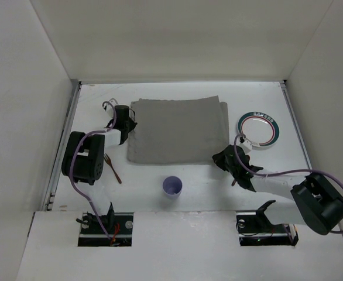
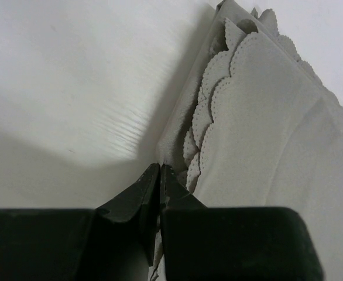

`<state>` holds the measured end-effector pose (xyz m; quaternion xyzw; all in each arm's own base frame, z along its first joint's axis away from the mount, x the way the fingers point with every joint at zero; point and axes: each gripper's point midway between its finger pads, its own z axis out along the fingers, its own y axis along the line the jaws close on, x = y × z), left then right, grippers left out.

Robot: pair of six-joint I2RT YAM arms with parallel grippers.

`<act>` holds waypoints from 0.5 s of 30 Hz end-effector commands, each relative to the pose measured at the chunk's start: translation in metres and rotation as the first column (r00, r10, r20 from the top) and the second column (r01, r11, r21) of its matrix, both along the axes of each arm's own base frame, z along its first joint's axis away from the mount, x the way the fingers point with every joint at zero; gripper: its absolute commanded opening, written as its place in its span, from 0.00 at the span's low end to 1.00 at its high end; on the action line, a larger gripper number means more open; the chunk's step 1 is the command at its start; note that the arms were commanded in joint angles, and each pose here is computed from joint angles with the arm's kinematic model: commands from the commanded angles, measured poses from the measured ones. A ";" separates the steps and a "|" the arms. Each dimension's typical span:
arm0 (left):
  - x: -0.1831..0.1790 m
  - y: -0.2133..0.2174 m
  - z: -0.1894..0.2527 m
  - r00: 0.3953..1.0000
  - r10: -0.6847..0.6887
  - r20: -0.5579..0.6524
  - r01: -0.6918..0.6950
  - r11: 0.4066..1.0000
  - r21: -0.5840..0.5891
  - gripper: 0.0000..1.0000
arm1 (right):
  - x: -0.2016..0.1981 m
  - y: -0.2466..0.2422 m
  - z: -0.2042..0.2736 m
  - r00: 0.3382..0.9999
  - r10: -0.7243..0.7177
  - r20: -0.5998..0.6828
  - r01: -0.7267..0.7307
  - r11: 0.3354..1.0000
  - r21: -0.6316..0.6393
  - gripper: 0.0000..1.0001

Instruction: Set the dinner table for one person

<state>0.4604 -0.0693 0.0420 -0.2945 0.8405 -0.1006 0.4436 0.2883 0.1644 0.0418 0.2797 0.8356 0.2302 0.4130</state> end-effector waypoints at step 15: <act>-0.009 0.031 0.075 0.980 0.112 0.162 -0.122 0.991 0.053 0.27 | -0.021 -0.007 0.016 0.999 0.029 0.041 -0.026 0.998 -0.053 0.23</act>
